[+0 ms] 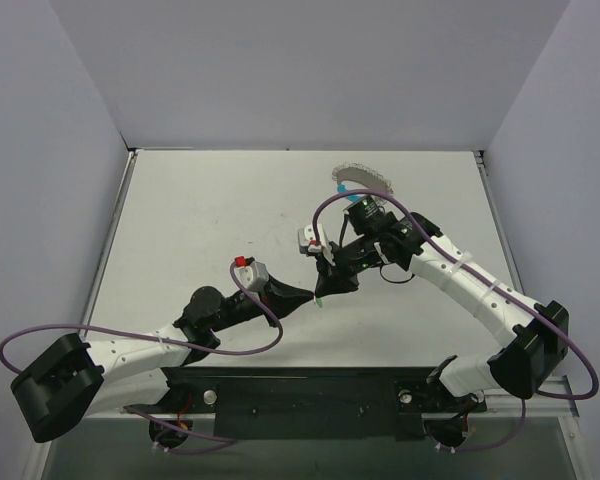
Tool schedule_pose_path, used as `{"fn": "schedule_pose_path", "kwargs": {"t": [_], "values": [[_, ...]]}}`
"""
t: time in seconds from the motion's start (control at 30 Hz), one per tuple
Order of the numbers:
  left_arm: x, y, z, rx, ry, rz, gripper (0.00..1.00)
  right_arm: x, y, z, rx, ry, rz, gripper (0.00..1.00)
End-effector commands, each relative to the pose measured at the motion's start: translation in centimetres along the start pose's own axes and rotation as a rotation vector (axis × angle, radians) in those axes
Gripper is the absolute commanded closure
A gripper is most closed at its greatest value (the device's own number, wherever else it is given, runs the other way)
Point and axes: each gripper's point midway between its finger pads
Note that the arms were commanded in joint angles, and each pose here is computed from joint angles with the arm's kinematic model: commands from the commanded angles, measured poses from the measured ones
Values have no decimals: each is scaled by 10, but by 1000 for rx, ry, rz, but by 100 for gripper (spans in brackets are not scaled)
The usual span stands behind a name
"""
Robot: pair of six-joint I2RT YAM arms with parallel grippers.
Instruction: Put the keys on the keyring
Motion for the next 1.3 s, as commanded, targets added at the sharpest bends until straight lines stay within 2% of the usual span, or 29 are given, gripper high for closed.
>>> {"fn": "schedule_pose_path", "kwargs": {"t": [0.0, 0.23, 0.3, 0.4, 0.47, 0.53, 0.7, 0.93, 1.27], "values": [[22, 6, -10, -35, 18, -74, 100, 1, 4, 8, 37, 0, -8, 100], [21, 2, -8, -11, -11, -73, 100, 0, -3, 11, 36, 12, 23, 100], [21, 1, -7, -4, -18, -77, 95, -2, -3, 11, 38, 24, 34, 100], [21, -3, -7, 2, -24, -79, 72, -5, -3, 11, 38, 32, 51, 100], [20, -5, -6, 16, -32, -72, 60, -9, -4, 10, 33, 34, 71, 100], [22, -9, -6, 26, -29, -76, 54, -15, -4, 9, 28, 34, 100, 100], [18, -20, -2, 73, -28, -53, 51, -30, -12, 7, 25, 27, 172, 100], [-1, -14, 10, 129, -112, 24, 51, -58, -25, 1, 36, 58, 353, 100], [-6, 15, 21, 110, -116, 26, 49, -72, -21, 1, 93, 141, 422, 100]]}}
Point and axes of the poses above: each gripper's point midway between its finger pads, its own y axis out along the fingers, its own z axis along the line the jaws close on, x = y × z, and after that the axes turned 7 degrees about -y, right-handed
